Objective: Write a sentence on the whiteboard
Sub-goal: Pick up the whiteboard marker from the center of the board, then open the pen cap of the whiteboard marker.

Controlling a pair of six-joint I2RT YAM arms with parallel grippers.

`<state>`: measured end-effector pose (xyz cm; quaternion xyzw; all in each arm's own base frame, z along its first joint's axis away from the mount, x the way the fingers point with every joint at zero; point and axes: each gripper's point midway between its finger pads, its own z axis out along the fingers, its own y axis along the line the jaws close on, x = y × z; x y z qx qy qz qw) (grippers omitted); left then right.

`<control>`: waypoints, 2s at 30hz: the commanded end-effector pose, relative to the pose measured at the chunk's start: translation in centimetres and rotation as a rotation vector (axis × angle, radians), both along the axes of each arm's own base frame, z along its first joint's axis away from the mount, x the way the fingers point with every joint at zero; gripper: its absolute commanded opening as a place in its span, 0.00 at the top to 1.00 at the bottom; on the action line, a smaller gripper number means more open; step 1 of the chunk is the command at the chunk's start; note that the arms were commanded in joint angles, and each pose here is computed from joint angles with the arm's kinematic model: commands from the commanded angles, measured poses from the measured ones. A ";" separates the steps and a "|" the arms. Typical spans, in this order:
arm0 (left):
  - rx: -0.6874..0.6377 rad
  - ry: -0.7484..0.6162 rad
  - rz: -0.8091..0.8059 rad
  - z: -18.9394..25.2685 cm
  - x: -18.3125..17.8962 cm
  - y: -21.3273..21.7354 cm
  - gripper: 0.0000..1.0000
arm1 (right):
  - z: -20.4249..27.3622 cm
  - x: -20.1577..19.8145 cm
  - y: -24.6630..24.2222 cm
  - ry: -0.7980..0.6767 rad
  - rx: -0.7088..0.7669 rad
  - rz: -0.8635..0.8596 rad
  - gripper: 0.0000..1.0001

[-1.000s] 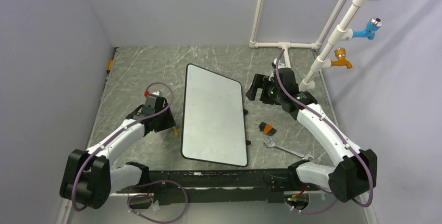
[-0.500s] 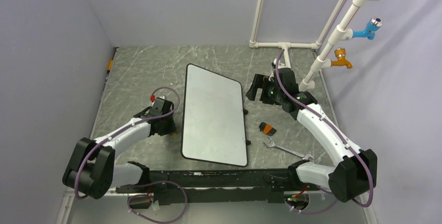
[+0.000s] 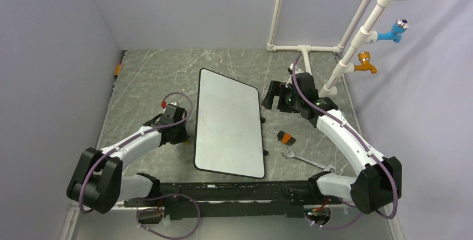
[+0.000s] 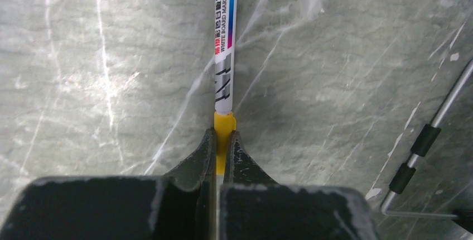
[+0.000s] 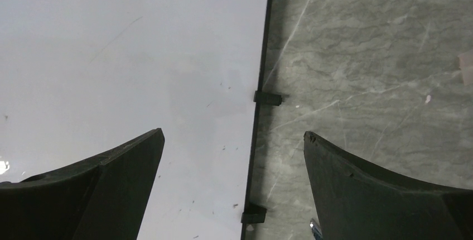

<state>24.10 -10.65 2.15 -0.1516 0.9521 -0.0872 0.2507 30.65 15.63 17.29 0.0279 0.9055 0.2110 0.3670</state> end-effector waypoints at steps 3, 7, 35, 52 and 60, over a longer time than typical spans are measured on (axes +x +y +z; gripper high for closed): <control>0.033 -0.094 -0.026 4.2 0.0 0.9 1.00 | 4.8 -0.4 3.5 -0.109 0.125 0.181 0.01; 0.070 -0.154 -0.015 7.5 -0.1 2.1 1.00 | 7.4 -1.1 5.4 -0.156 0.198 0.275 0.01; 0.059 -0.612 -0.550 26.9 -1.5 -1.0 1.00 | 20.7 -6.3 10.7 -0.496 0.486 0.564 0.02; -0.031 -0.687 -0.840 29.4 -0.6 -7.1 1.00 | 19.7 -3.9 10.5 -0.355 0.408 0.369 0.00; 0.009 -0.704 -0.918 30.2 0.5 -8.8 1.00 | 18.7 -3.7 12.1 -0.298 0.418 0.452 0.00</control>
